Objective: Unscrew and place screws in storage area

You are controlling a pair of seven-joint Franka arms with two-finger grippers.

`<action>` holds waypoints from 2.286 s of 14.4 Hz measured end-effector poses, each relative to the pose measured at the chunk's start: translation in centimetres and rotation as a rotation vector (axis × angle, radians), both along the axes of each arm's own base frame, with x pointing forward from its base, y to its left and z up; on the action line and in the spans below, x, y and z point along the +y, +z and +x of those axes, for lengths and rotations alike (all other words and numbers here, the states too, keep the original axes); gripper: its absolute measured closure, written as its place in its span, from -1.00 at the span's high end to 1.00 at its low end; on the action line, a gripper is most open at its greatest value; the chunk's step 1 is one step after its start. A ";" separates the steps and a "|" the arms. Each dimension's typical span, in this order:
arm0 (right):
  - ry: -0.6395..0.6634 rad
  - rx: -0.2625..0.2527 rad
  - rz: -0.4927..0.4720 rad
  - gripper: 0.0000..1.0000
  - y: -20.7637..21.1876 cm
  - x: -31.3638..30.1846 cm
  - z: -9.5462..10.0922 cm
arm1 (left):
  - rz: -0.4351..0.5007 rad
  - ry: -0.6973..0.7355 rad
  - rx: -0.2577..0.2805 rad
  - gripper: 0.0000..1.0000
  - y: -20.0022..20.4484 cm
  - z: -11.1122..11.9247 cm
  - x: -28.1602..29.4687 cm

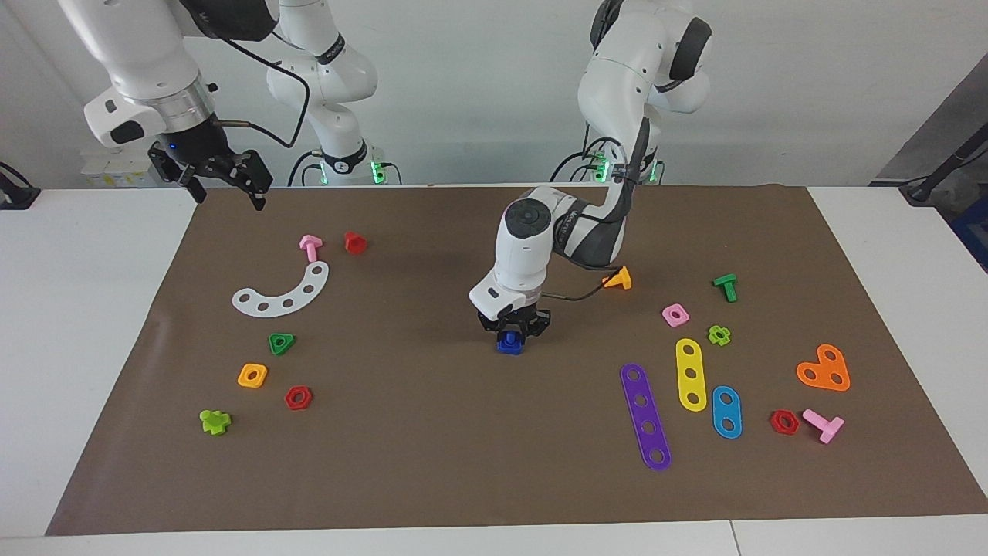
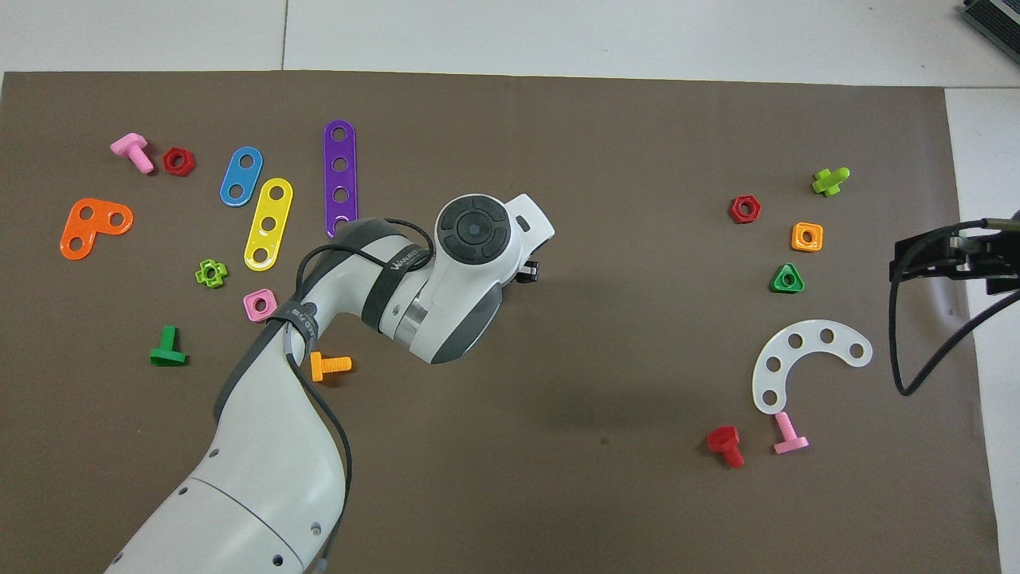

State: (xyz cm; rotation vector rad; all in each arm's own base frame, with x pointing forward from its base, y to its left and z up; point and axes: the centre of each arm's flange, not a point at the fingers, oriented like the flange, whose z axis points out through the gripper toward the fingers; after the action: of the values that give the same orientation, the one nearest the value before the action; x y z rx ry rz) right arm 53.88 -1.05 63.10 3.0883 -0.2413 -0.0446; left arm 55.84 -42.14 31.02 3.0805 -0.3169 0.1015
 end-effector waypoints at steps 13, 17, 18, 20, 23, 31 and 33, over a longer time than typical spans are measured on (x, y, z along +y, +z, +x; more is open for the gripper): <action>0.000 0.000 0.000 1.00 0.0 0.0 0.0 | 0.007 0.020 0.047 -0.05 1.1 0.2 0.0; -0.001 0.000 0.000 1.00 0.0 0.0 0.0 | -0.012 0.034 0.060 -0.05 1.9 0.4 -0.2; -0.002 0.000 0.000 1.00 0.0 -0.1 0.0 | -0.019 0.039 0.065 -0.05 2.2 0.5 -0.3; -0.005 0.000 0.000 1.00 0.0 -0.3 0.0 | -0.026 0.046 0.072 -0.05 3.2 0.7 -0.4; -0.002 0.000 0.000 1.00 0.0 -0.1 0.0 | -0.022 0.052 0.082 -0.05 4.4 1.2 -0.2; -0.001 -0.001 0.000 1.00 0.1 0.0 0.0 | -0.007 0.024 0.089 -0.05 6.0 7.2 9.1; 0.004 -0.029 0.000 1.00 0.4 0.1 0.2 | 0.000 -0.015 0.100 -0.05 5.7 9.3 14.1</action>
State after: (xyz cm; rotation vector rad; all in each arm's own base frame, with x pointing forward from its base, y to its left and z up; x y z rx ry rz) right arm 54.06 -0.90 63.50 3.0915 -0.2365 0.0001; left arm 65.10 -27.99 36.69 3.0688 -0.3349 -0.0530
